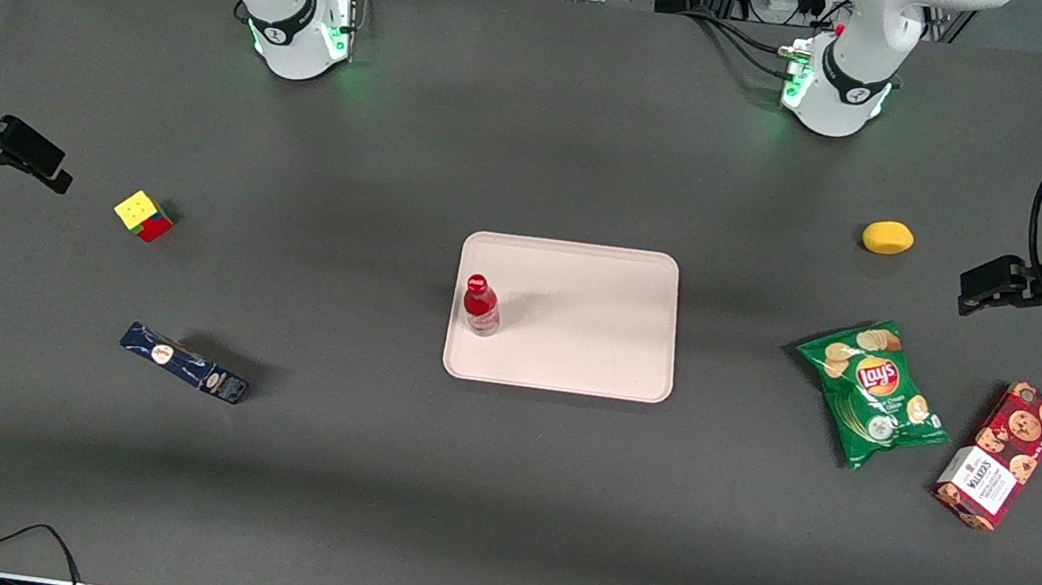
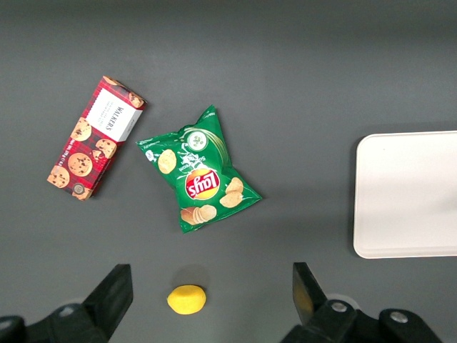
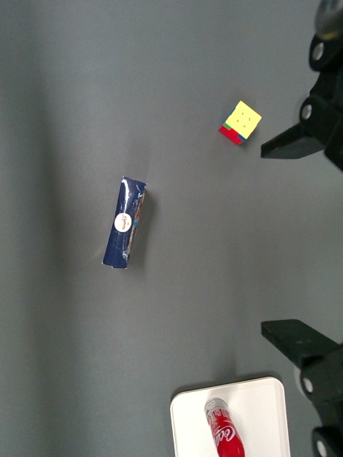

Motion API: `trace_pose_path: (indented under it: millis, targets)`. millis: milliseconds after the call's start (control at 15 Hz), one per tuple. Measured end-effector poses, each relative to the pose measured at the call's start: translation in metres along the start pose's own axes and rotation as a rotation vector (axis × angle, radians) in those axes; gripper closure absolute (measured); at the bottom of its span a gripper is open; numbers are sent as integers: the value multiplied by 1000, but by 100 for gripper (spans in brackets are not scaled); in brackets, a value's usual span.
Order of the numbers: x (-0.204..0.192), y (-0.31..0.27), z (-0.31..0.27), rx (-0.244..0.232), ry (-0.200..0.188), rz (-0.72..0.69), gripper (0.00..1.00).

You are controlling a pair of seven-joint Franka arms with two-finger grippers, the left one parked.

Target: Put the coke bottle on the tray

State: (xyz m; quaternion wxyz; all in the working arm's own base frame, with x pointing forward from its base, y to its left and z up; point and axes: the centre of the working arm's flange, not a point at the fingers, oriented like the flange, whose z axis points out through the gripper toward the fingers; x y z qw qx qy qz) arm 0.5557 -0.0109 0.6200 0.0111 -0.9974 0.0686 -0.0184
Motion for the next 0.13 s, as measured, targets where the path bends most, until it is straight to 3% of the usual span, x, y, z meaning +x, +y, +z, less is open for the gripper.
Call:
trace_pose_path:
  millis: [133]
  targets:
    - [0,0,0,0,-1,-2,0]
